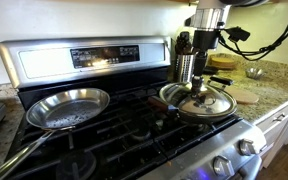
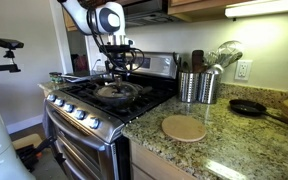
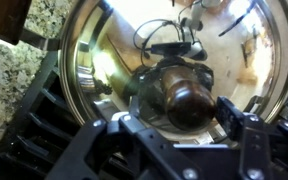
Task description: Put the lid on the pan that's closest to it
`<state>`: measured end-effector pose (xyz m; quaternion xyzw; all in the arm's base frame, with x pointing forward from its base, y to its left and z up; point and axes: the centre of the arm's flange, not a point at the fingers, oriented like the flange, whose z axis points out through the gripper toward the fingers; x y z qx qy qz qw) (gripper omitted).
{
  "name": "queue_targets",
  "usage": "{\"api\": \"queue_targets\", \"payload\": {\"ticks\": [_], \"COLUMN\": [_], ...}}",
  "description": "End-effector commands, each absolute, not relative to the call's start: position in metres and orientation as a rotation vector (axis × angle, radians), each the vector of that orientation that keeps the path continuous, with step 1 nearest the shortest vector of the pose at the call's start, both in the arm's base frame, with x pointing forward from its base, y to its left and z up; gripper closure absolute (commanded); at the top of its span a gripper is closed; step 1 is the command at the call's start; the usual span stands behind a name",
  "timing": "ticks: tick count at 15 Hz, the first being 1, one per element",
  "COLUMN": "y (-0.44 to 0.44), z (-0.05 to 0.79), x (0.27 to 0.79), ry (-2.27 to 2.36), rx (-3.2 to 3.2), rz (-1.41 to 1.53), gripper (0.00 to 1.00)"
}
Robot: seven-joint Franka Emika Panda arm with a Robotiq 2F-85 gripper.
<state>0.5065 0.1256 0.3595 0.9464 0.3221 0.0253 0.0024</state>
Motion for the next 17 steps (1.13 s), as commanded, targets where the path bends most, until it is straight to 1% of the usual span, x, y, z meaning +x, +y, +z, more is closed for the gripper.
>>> {"api": "queue_targets", "payload": {"ticks": [1, 5, 14, 15, 17], "y": [0.112, 0.089, 0.040, 0.052, 0.044], "z": [0.381, 0.414, 0.463, 0.461, 0.464], "x": [0.492, 0.486, 0.462, 0.482, 0.477], "ry": [0.950, 0.797, 0.263, 0.371, 0.323], "rx": [2.977, 3.022, 3.118, 3.110, 3.114], "rz": [0.081, 0.095, 0.404, 0.339, 0.363], "gripper": [0.00, 0.00, 0.00, 0.00, 0.00]}}
